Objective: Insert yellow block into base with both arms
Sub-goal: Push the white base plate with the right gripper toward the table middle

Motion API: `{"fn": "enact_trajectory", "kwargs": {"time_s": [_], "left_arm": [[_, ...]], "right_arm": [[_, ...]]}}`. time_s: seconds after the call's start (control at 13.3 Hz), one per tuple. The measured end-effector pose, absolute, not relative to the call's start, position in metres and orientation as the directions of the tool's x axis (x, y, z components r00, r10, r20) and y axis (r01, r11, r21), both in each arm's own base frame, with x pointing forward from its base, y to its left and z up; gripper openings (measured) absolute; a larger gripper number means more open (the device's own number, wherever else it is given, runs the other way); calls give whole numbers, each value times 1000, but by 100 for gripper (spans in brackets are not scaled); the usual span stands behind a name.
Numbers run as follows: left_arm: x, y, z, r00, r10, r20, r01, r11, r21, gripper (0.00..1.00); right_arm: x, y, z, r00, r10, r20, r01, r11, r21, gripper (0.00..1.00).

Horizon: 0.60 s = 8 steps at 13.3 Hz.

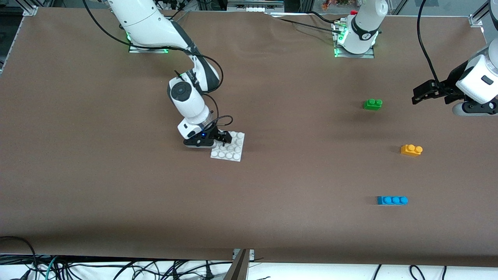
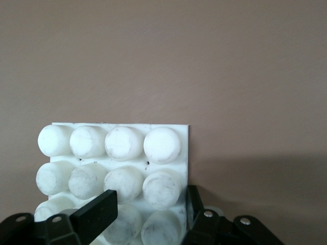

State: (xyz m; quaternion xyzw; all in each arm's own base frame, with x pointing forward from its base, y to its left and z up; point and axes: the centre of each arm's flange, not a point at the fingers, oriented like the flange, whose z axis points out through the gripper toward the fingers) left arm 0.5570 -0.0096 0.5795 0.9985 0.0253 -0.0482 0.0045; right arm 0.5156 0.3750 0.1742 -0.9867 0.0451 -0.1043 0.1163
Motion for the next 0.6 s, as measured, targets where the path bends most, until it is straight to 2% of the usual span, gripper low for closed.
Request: {"fn": "enact_trajectory", "kwargs": {"time_s": [0.3,0.6], "left_arm": [[557,-10,580,994,50,-96,51,-999,7,100],[557,-9,580,994,51,-96,52,-999,7,100]], "right_arm": [[490,423,174,975,-27,219,25,-972,-234,63],[480,462,172,968,7,253,68,-970,-234,63]]}}
